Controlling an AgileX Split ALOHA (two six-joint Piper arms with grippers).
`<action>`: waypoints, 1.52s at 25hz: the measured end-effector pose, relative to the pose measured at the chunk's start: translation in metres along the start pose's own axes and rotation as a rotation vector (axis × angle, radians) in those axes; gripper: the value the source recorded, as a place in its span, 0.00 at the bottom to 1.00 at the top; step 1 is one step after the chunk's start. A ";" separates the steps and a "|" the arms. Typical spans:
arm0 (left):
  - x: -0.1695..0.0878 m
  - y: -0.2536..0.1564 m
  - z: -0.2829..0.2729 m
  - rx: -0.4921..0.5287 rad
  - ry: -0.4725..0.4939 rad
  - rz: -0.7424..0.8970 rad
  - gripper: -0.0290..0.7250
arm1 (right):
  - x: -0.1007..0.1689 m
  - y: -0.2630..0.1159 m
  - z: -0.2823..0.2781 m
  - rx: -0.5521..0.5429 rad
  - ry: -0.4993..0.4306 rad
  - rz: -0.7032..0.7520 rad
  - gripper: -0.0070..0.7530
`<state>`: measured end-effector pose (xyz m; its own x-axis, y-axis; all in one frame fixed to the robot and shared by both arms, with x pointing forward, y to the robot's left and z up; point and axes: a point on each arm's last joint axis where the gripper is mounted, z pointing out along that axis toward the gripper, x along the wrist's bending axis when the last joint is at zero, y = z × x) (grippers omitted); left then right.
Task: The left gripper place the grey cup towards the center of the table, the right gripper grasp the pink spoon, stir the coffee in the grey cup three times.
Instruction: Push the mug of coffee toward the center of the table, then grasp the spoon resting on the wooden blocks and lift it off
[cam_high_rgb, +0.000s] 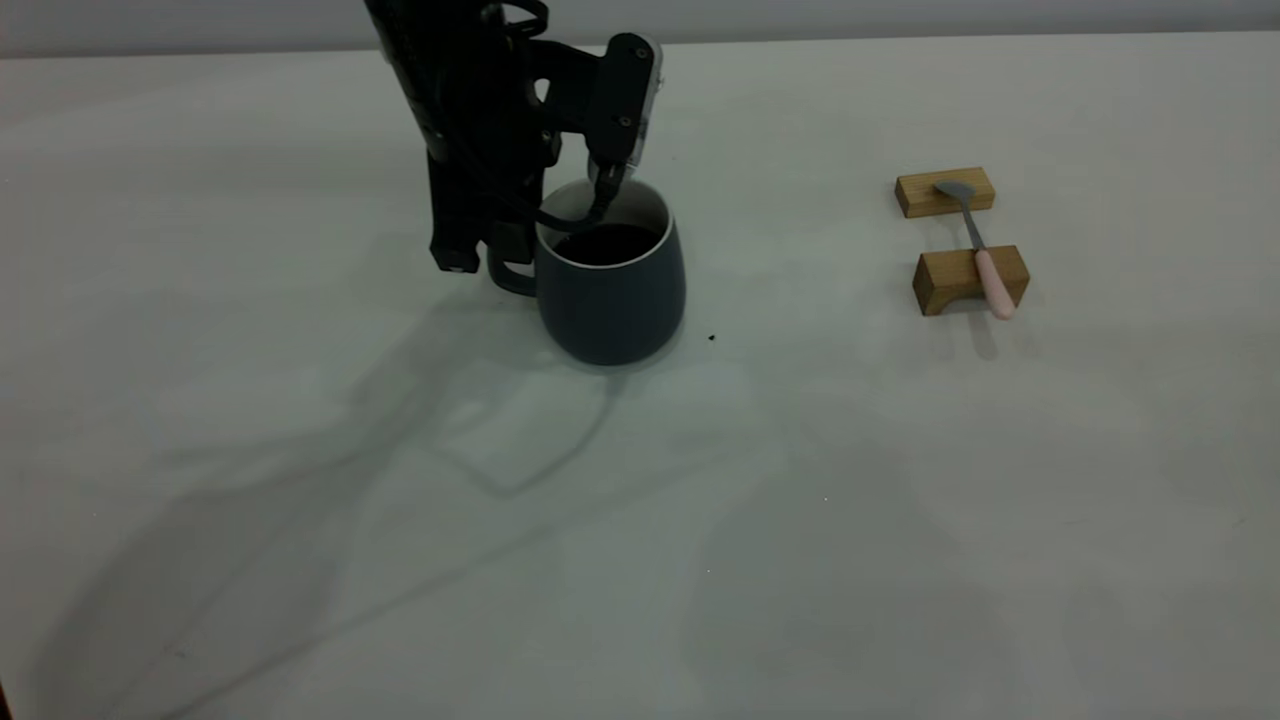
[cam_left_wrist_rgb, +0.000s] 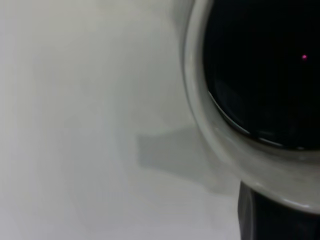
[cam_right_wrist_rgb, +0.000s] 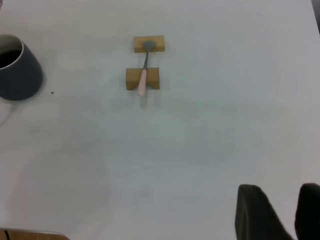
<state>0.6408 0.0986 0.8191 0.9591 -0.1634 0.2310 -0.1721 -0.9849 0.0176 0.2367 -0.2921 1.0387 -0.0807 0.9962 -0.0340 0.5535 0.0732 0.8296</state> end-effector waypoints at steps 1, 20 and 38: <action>0.000 0.001 0.000 -0.001 0.000 -0.001 0.33 | 0.000 0.000 0.000 0.000 0.000 0.000 0.32; 0.018 -0.002 -0.113 -0.005 0.100 -0.268 0.89 | 0.000 0.000 0.000 0.000 0.000 0.000 0.32; -0.066 -0.052 -0.370 -0.078 0.235 -1.155 0.47 | 0.000 0.000 0.000 0.000 0.000 0.000 0.32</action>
<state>0.5036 0.1812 1.1630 0.4915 0.8446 0.2123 0.7494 -0.5343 0.3909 0.2367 -0.2921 1.0387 -0.0807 0.9962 -0.0340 0.5535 0.0732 0.8296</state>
